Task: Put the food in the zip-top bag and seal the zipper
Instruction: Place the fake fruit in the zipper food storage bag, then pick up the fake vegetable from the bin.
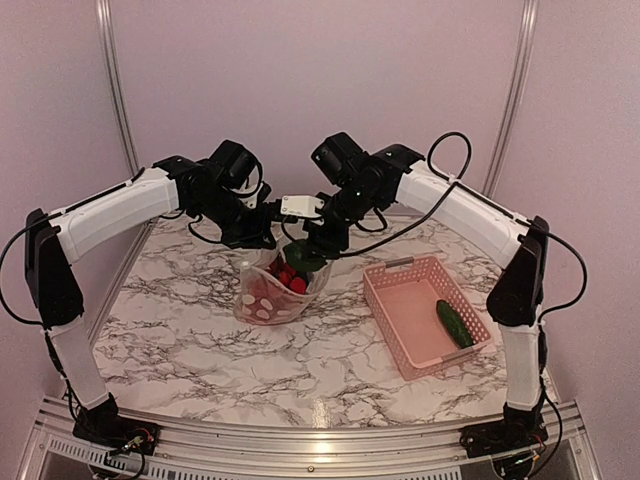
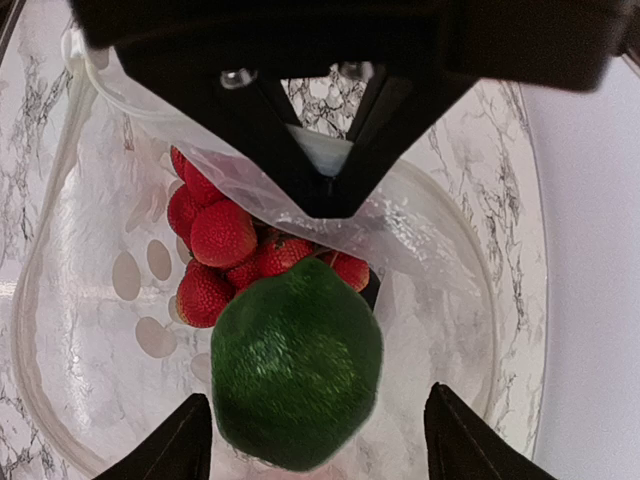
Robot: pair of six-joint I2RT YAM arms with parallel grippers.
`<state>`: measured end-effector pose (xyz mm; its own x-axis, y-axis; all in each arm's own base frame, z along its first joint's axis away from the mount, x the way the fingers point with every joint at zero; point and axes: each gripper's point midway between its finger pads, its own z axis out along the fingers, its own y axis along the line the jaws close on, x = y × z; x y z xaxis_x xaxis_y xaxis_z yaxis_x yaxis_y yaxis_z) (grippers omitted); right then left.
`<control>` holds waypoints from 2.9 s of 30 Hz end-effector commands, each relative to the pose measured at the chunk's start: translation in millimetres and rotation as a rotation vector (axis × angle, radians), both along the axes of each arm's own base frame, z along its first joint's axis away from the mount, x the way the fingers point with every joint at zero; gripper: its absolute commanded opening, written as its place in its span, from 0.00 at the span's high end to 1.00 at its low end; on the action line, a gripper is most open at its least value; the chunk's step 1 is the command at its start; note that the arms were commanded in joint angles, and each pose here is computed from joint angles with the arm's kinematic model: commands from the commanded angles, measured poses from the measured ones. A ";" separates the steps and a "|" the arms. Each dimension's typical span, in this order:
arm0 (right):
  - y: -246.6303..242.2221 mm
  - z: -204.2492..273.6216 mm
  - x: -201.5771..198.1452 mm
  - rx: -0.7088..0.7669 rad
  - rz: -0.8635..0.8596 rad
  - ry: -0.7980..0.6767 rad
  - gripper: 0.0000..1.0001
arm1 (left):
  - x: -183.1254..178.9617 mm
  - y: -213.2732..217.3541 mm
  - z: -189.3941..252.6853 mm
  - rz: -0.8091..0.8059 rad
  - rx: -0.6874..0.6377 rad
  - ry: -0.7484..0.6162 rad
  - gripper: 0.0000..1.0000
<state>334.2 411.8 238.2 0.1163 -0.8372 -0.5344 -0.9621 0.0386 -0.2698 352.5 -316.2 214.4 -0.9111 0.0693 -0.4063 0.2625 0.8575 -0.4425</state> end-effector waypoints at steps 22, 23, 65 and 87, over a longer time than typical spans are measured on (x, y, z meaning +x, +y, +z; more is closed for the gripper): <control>-67.4 107.0 -9.8 0.133 -0.112 -0.309 0.24 | 1.3 4.2 7.3 -0.019 -0.018 -0.009 1.00; -75.9 109.1 -5.3 0.138 -0.134 -0.308 0.25 | 1.8 4.1 7.5 -0.021 -0.019 -0.009 1.00; -308.7 -115.9 -42.5 0.039 -0.794 0.338 0.48 | 3.7 3.9 -1.1 0.018 -0.026 0.024 1.00; -329.5 -174.7 -33.5 -0.130 -0.871 0.383 0.41 | 5.8 4.5 -10.0 0.029 -0.012 0.032 1.00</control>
